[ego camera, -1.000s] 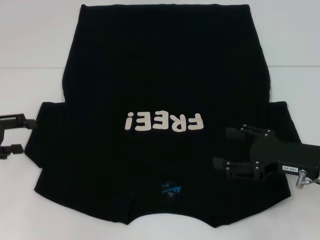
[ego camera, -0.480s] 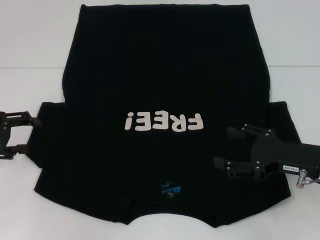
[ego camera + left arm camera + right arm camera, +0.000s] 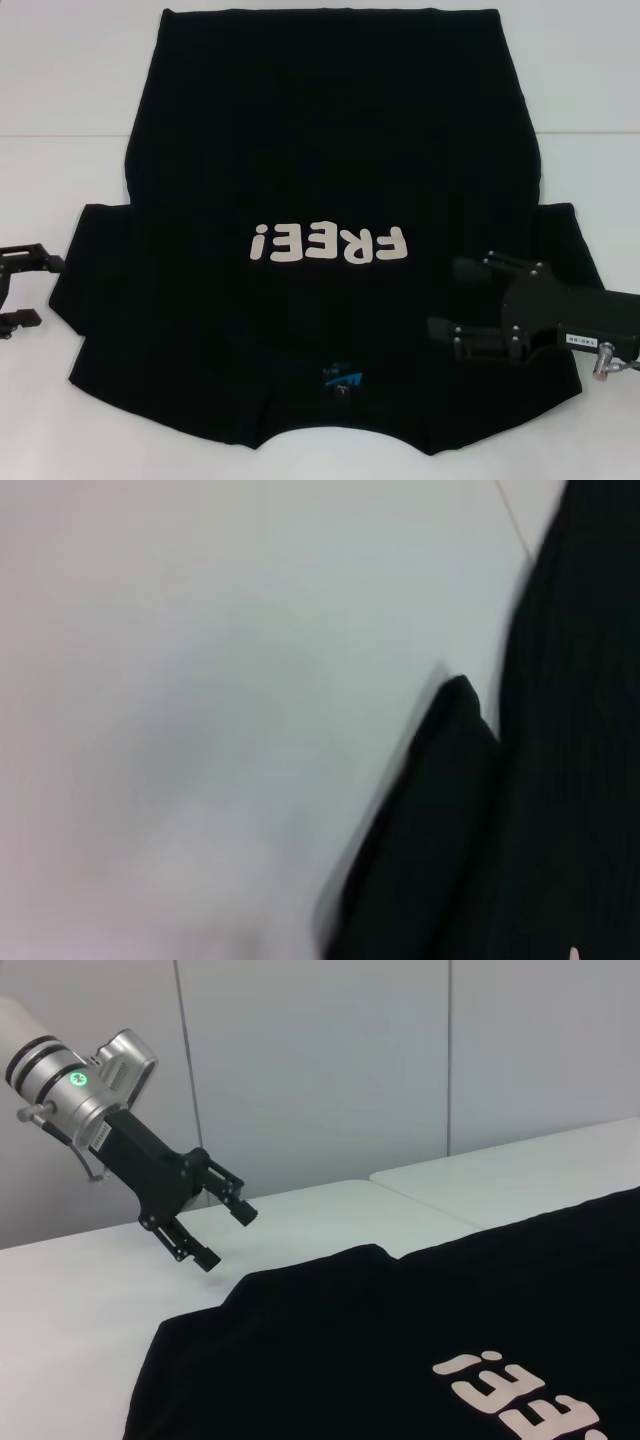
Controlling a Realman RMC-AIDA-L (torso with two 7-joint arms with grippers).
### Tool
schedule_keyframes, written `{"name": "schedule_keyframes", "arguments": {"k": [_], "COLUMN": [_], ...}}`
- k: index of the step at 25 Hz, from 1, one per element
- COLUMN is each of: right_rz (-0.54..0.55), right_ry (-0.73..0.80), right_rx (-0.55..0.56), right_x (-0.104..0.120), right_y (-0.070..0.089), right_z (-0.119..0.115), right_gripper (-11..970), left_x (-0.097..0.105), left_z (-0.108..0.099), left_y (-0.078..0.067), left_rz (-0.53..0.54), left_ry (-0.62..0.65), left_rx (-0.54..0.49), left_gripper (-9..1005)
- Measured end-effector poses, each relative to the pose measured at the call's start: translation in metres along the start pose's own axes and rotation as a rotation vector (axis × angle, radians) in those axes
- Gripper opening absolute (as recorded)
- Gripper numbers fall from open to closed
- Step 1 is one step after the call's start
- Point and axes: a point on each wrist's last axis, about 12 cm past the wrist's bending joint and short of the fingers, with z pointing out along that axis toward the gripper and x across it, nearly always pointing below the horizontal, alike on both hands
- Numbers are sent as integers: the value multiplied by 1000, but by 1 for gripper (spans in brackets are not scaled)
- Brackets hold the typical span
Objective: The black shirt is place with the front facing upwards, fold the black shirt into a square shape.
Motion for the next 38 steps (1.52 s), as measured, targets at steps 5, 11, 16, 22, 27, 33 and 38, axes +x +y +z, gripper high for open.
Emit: {"name": "schedule_keyframes", "arguments": {"k": [5,11,16,22,27,33,38], "right_rz": [-5,-5,-5,-4,-4,-4,-3], "right_ry": [1,3,2,3,4,3,2], "right_rx": [-1,0,-1,0,2,1,-2], "right_x": [1,2,1,2,2,3,3], "right_y": [1,1,1,1,1,2,2], "right_z": [0,0,0,0,-1,-1,-2], "right_gripper": [928,928,928,928,928,928,928], "left_x": [2,4,4,4,3,5,7], "left_z": [6,11,13,15,18,22,25], "left_y": [3,4,6,6,4,4,6], "left_rz": [-15,-18,-22,-25,-20,-24,-31], "left_ry": [-8,-21,-36,-50,-59,-61,-60], "left_rx": [4,-1,-4,-7,-10,-10,-12], "left_gripper": [827,827,827,828,828,827,827]}}
